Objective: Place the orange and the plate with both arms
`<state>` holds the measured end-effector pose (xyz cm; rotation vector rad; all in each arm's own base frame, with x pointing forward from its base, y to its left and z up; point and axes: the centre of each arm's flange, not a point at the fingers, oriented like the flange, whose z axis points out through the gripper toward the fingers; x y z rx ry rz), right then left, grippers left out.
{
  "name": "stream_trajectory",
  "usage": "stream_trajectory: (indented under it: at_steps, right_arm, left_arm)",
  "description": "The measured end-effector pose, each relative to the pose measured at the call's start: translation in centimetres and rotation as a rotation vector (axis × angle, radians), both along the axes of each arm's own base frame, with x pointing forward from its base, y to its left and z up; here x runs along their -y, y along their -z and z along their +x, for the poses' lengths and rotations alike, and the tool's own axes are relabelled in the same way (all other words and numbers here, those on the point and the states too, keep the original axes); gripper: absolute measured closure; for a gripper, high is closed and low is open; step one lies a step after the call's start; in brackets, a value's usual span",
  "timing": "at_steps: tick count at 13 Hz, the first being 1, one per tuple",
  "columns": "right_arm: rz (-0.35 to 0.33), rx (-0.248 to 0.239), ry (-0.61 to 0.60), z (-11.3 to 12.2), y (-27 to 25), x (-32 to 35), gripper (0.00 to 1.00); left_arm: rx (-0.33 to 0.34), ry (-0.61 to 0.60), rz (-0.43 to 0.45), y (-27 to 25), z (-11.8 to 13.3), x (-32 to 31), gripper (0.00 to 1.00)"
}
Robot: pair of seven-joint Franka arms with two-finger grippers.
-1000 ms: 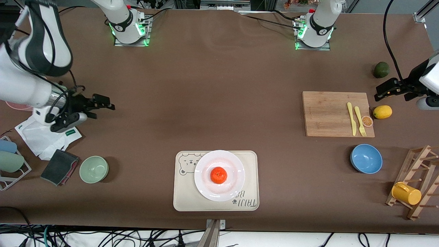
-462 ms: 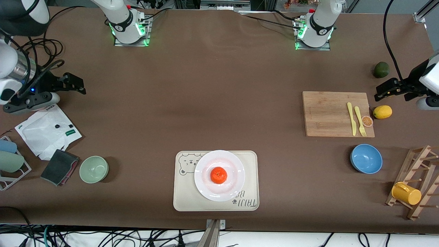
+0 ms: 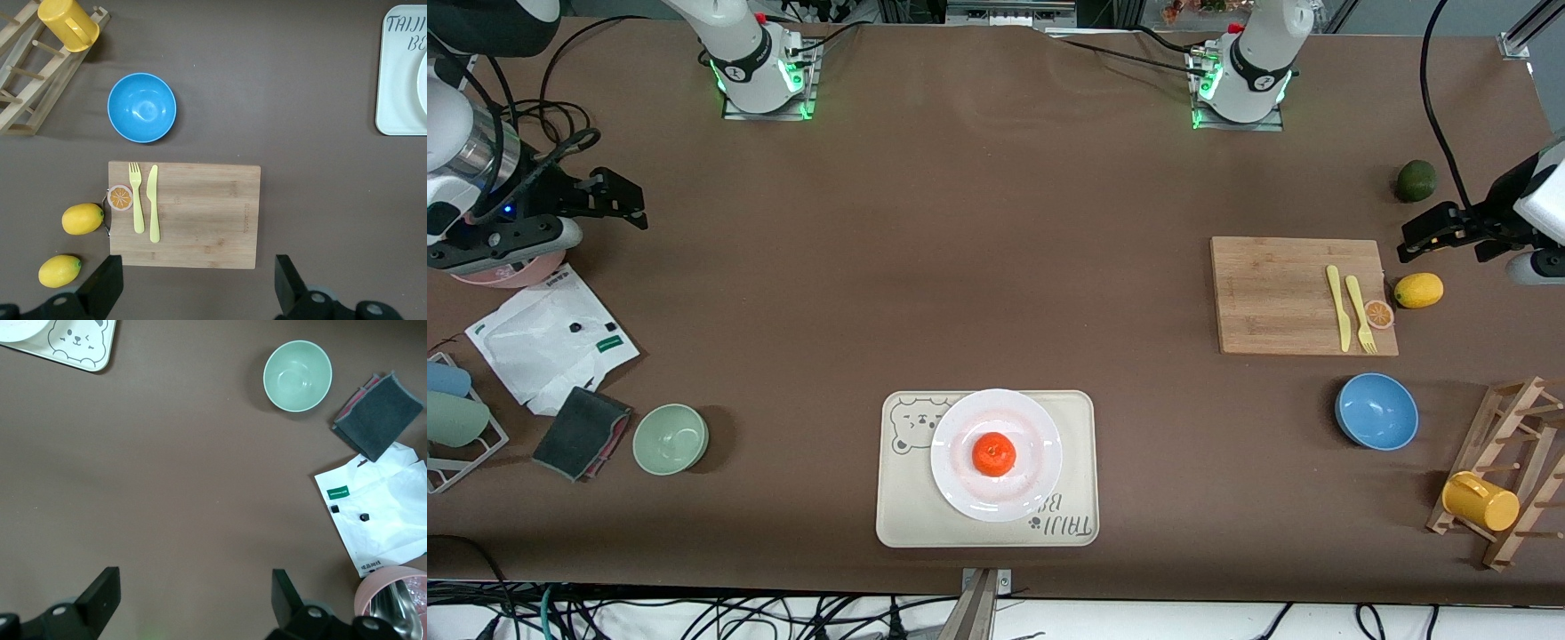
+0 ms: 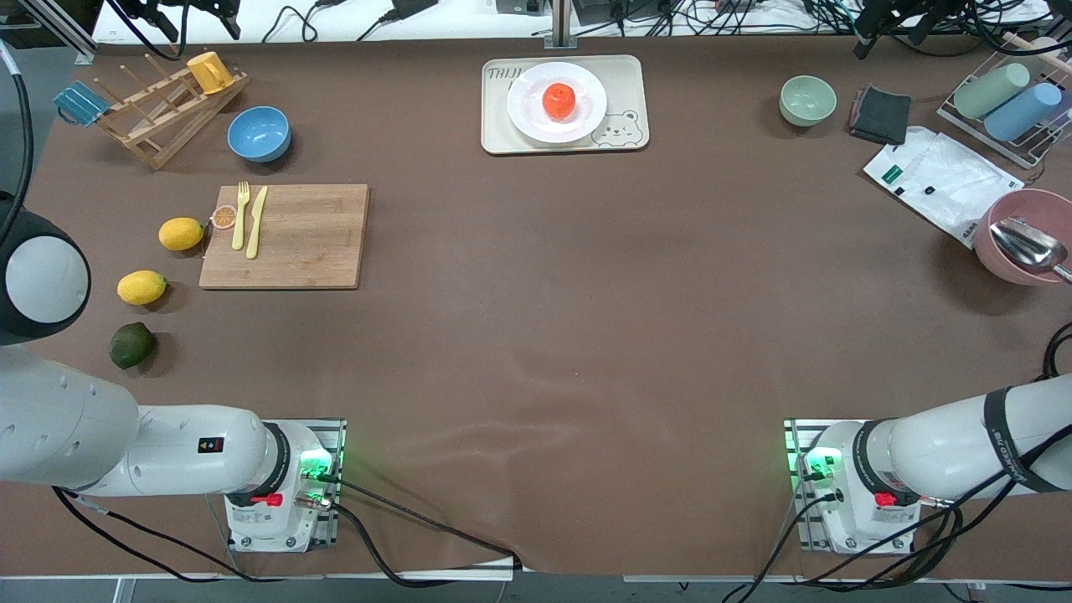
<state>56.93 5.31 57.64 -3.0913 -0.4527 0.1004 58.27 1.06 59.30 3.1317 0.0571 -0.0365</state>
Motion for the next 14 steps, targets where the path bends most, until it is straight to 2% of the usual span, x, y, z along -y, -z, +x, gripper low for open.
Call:
stream_trajectory:
  at_steps: [14]
  right_arm:
    - [0.0, 0.005, 0.011, 0.06, -0.34, 0.53, 0.0]
  left_arm:
    - [0.0, 0.0, 0.0, 0.0, 0.0, 0.0, 0.0]
